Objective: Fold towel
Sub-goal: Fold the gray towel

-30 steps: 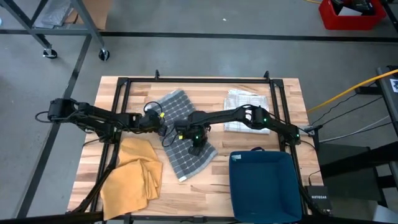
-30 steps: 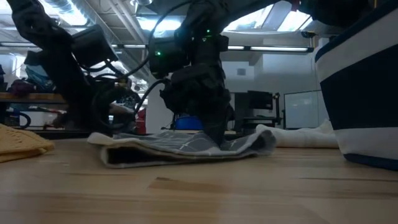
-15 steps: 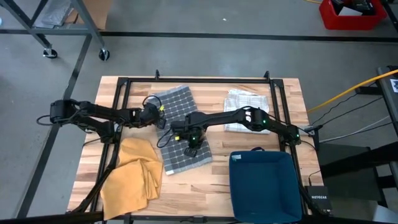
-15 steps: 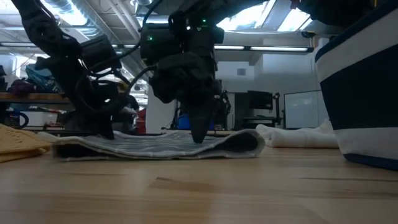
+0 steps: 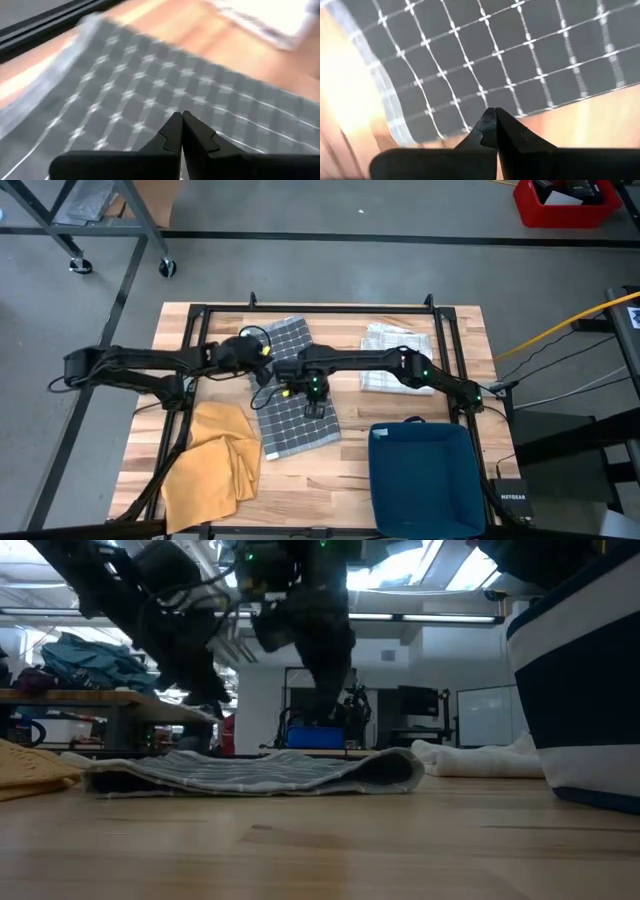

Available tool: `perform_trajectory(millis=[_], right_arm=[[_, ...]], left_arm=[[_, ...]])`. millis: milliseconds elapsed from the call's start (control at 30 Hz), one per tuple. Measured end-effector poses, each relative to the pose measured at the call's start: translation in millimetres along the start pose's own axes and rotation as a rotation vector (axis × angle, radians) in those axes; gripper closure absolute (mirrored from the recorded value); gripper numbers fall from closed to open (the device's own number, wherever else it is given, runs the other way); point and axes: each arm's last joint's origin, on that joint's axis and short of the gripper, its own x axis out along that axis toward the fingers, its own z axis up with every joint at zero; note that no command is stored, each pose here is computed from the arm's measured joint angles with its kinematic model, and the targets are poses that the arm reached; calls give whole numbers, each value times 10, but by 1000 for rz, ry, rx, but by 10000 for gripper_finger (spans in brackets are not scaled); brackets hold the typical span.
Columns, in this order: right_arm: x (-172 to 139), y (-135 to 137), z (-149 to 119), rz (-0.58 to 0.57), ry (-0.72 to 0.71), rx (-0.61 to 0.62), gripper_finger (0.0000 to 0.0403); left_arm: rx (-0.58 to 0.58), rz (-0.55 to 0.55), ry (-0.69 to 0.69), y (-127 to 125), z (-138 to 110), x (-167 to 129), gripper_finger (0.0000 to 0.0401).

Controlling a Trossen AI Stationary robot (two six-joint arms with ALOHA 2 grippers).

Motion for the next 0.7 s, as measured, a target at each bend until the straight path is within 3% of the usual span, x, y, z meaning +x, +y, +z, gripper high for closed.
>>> perform_trajectory(millis=[100, 267, 500, 700], right_arm=[[-61, 8, -66, -9, 28, -111, 402], [-48, -2, -122, -48, 89, -176, 397], [-47, -5, -127, -43, 99, -322, 338], [-49, -12, -128, -73, 105, -356, 267]], left_arm=[[64, -183, -6, -41, 44, -138, 401], [100, -430, 132, -106, -55, -300, 397], [275, -556, 263, -258, -242, -370, 344], [488, -646, 231, -395, -312, -428, 275]])
